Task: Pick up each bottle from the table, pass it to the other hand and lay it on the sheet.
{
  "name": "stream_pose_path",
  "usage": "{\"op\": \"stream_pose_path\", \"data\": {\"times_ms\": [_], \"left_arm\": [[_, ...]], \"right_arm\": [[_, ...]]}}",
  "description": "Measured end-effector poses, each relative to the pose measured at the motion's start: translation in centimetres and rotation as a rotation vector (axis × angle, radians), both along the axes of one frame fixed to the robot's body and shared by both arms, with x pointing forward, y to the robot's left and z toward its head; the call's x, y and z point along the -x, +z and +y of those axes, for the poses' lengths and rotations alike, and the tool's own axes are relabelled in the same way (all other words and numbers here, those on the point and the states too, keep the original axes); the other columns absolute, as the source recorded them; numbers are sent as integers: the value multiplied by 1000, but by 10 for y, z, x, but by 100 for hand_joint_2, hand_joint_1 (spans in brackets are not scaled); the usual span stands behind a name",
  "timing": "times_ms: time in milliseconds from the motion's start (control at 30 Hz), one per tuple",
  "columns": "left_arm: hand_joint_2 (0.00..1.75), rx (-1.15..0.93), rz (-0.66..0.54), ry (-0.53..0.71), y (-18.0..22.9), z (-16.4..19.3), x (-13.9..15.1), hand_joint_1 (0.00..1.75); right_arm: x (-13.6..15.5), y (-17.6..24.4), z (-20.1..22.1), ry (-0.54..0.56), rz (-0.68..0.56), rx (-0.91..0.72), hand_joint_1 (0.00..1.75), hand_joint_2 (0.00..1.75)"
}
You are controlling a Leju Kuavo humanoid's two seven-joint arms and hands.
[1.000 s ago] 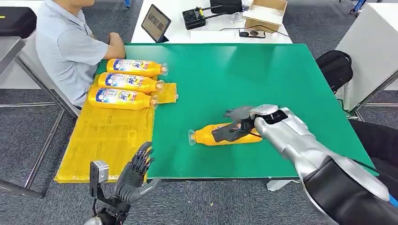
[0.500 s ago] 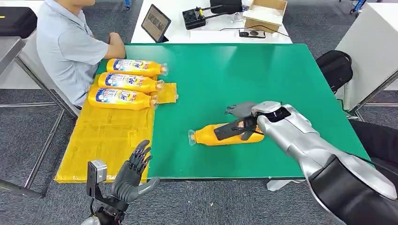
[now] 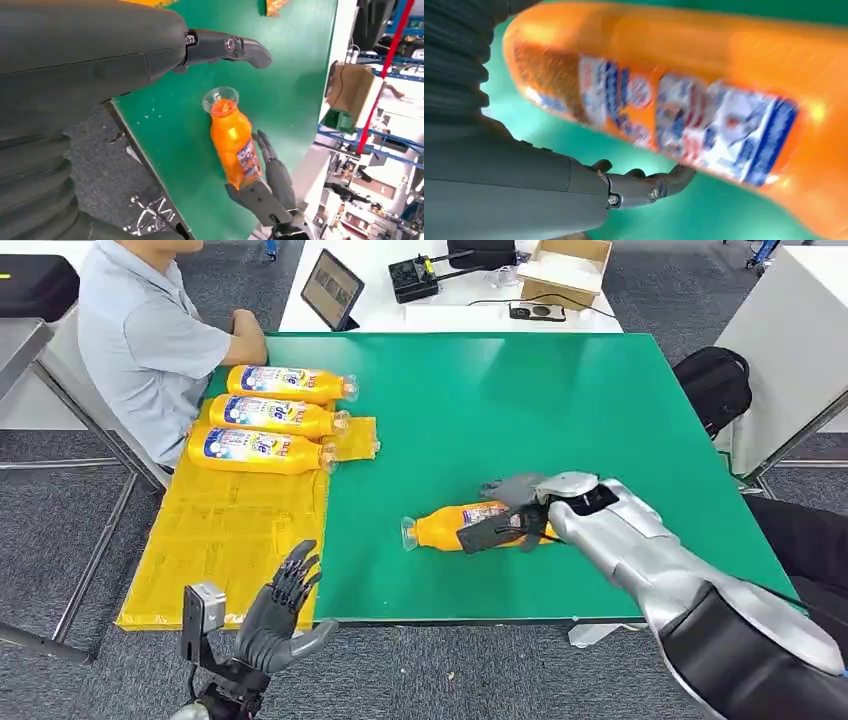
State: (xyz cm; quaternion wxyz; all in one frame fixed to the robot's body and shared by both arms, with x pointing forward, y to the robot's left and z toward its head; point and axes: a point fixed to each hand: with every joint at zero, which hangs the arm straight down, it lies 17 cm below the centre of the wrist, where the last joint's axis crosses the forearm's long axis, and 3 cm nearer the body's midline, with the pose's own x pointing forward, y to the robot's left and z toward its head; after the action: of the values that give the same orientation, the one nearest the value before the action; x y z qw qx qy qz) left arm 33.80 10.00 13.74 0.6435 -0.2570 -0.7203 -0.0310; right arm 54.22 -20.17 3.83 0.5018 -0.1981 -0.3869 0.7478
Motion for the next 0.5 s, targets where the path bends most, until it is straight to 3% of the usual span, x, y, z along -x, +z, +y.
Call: {"op": "stream_pose_path", "data": {"times_ms": [300, 500], "left_arm": [[175, 12, 10, 9, -1, 2, -1, 0], [175, 7, 15, 39, -3, 7, -3, 0]], "right_arm": [[15, -23, 3, 7, 26, -12, 0, 175], [21, -39, 3, -12, -33, -25, 0, 175]]}}
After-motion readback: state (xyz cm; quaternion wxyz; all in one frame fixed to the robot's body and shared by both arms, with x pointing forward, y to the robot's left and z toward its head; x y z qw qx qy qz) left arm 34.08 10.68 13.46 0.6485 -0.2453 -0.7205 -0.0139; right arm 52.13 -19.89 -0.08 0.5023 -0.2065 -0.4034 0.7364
